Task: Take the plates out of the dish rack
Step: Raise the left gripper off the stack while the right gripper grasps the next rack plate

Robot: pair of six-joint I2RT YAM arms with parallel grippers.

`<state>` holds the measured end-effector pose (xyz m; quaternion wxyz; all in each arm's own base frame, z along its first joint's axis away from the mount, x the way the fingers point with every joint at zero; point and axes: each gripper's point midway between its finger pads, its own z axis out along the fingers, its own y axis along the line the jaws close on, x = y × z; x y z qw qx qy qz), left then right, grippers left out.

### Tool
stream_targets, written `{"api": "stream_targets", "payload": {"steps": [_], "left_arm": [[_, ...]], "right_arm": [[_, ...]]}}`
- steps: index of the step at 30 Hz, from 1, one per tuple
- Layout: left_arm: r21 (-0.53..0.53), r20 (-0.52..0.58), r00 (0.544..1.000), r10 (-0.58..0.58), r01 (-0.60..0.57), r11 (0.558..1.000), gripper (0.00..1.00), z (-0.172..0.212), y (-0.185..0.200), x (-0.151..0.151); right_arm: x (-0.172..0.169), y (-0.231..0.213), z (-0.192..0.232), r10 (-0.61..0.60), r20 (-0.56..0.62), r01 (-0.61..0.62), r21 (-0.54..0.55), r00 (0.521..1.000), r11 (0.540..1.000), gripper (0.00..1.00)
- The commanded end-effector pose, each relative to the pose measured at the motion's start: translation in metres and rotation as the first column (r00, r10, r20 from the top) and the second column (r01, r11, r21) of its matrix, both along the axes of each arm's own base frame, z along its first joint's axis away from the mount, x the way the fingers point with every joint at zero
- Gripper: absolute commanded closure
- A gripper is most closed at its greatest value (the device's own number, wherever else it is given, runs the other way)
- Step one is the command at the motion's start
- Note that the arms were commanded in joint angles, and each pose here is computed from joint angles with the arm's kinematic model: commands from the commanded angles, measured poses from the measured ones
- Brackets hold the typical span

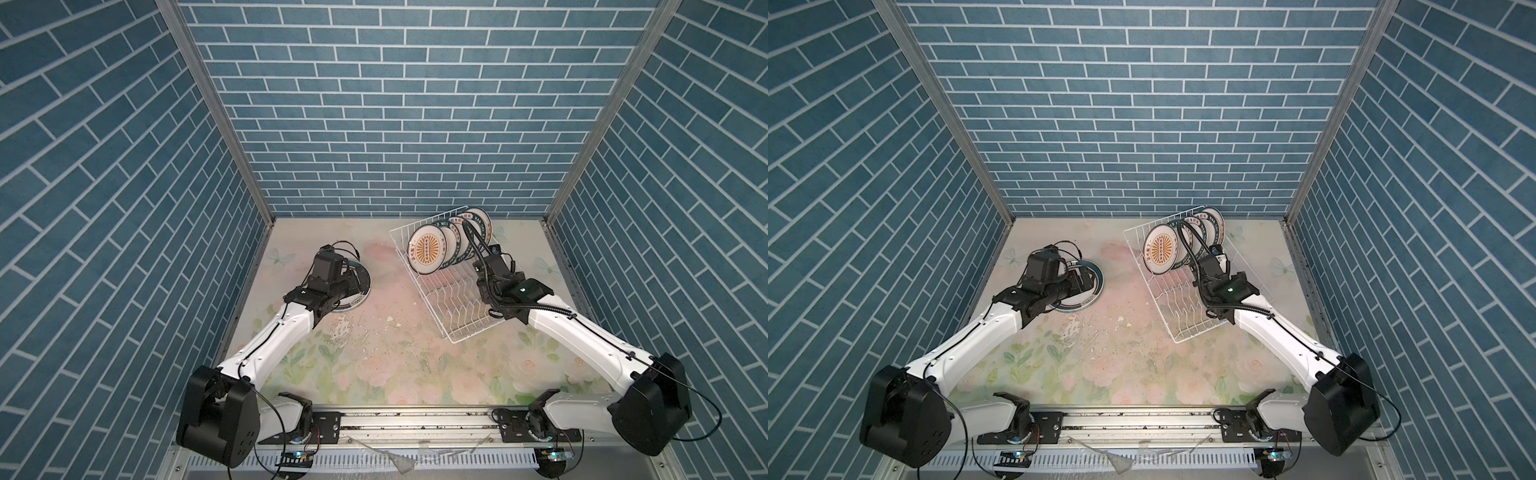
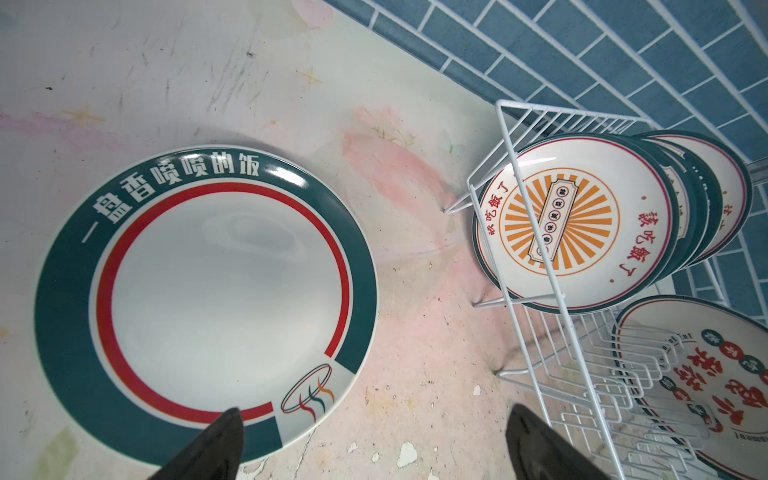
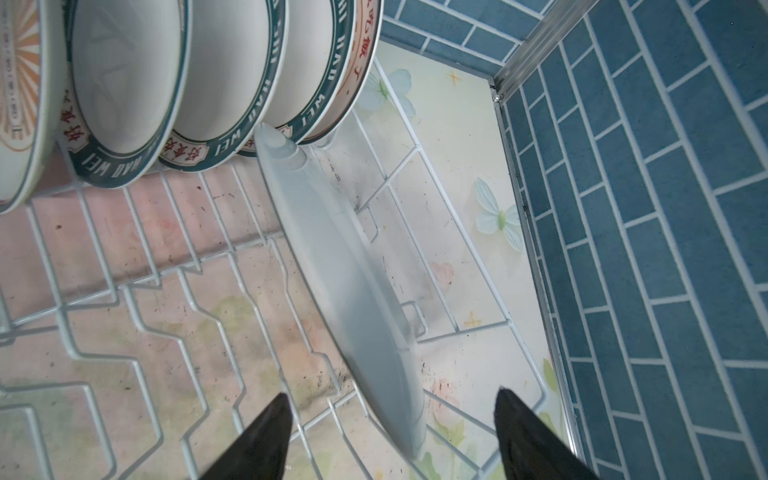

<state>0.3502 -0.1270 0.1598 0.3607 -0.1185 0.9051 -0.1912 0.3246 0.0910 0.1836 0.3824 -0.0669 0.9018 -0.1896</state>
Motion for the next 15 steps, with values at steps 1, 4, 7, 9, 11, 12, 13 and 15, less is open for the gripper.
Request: {"api": "stream_targets", "payload": {"steps": [1,4,7,9,11,12,13,15], "left_arm": [[0.044,0.009,1.000,0.002,-0.002,0.999,0.01,0.002,0.000,0.001],[0.032,0.038,0.999,-0.010,0.009,0.999,0.01,0.006,-0.004,0.000],[0.041,0.055,0.998,-0.007,0.004,0.999,0.01,0.010,-0.002,0.000],[0.049,0.064,0.998,0.000,-0.003,0.999,0.01,0.011,0.001,-0.001],[0.048,0.076,0.997,0.000,-0.004,0.999,0.01,0.013,0.001,-0.001],[0.050,0.080,0.997,0.000,-0.004,0.999,0.01,0.013,0.002,-0.001],[0.052,0.082,0.997,0.009,-0.014,0.999,0.01,0.013,0.003,-0.002],[0.062,0.090,0.995,0.039,-0.045,0.997,0.01,0.014,0.010,-0.003]], "right_arm": [[0.012,-0.006,0.010,-0.036,0.040,0.038,-0.057,0.999,0.998,0.35],[0.015,-0.005,0.005,-0.040,0.032,0.042,-0.065,0.999,0.997,0.41],[0.016,-0.008,0.004,-0.052,0.038,0.054,-0.079,0.998,0.995,0.50],[0.018,-0.009,0.001,-0.056,0.032,0.059,-0.087,0.998,0.994,0.56],[0.019,-0.009,-0.003,-0.060,0.025,0.062,-0.100,0.998,0.993,0.61],[0.020,-0.009,-0.005,-0.061,0.018,0.063,-0.107,0.998,0.992,0.64],[0.021,-0.009,-0.007,-0.061,0.014,0.062,-0.113,0.998,0.992,0.66],[0.022,-0.010,-0.010,-0.066,0.010,0.067,-0.126,0.998,0.990,0.71]]}}
